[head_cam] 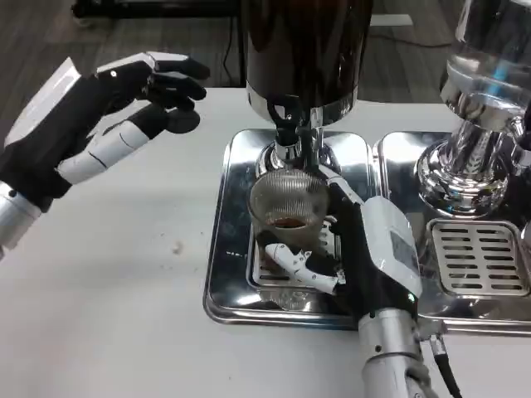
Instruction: Grasp the cup under the faucet to collect the drink, then remove the cup.
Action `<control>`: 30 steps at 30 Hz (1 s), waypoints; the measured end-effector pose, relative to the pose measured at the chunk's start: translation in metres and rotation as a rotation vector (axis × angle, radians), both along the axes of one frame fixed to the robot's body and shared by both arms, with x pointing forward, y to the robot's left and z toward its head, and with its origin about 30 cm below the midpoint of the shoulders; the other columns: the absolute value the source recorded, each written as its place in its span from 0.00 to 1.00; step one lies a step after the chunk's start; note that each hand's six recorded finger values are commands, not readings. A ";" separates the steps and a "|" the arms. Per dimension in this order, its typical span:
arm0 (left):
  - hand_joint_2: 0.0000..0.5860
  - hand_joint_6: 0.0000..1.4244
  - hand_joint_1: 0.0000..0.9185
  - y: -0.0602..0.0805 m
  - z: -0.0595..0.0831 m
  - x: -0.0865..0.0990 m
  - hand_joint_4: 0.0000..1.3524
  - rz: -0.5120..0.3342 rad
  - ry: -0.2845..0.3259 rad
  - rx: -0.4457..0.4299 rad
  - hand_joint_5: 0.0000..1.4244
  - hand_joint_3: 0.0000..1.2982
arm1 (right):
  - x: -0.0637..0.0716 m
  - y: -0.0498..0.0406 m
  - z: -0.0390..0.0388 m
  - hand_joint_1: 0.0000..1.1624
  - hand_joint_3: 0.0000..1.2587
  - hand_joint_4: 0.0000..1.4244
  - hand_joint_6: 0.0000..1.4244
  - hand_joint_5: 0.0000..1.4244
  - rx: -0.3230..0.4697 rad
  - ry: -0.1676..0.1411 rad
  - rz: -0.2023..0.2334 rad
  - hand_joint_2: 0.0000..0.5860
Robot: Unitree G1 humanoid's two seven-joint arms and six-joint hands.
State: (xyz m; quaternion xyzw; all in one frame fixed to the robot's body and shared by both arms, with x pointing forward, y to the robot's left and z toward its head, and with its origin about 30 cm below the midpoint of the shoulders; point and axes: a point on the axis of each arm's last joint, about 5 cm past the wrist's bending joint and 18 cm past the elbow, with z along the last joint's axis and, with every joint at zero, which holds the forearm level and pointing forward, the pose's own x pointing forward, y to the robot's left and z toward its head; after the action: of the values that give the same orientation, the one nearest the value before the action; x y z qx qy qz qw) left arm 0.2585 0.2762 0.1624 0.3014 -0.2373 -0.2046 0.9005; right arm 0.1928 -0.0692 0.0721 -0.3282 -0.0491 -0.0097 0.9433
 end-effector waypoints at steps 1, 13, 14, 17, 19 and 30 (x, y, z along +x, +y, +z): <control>0.19 0.28 0.00 0.000 0.000 0.000 0.30 0.000 0.003 0.001 0.30 0.27 | 0.000 -0.0003 -0.0003 0.57 0.24 0.21 0.36 0.29 0.001 -0.001 -0.003 0.36; 0.19 0.29 0.00 -0.005 -0.011 -0.001 0.30 -0.035 0.074 0.041 0.30 0.27 | -0.009 -0.0102 -0.0009 0.58 0.26 0.22 0.36 0.31 0.007 -0.010 -0.047 0.36; 0.19 0.29 0.00 -0.005 -0.012 -0.001 0.30 -0.035 0.080 0.043 0.30 0.27 | -0.010 -0.0111 -0.0012 0.58 0.26 0.22 0.36 0.31 0.007 -0.009 -0.051 0.36; 0.20 0.29 0.00 -0.006 -0.016 -0.001 0.30 -0.039 0.097 0.046 0.30 0.27 | -0.013 -0.0140 -0.0001 0.58 0.27 0.22 0.37 0.31 0.006 -0.017 -0.063 0.36; 0.20 0.29 0.00 -0.007 -0.018 -0.001 0.29 -0.046 0.112 0.048 0.30 0.27 | -0.013 -0.0166 0.0011 0.57 0.27 0.22 0.38 0.31 0.007 -0.024 -0.076 0.36; 0.20 0.29 0.00 -0.012 -0.026 -0.003 0.29 -0.073 0.148 0.069 0.30 0.27 | -0.020 -0.0245 0.0056 0.58 0.28 0.23 0.38 0.33 0.015 -0.048 -0.112 0.36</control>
State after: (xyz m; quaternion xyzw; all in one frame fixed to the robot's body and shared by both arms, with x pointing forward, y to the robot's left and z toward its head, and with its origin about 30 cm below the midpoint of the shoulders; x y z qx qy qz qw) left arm 0.2550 0.2641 0.1359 0.3076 -0.1739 -0.2668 0.8967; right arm 0.1728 -0.0937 0.0778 -0.3229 -0.0532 -0.0708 0.9423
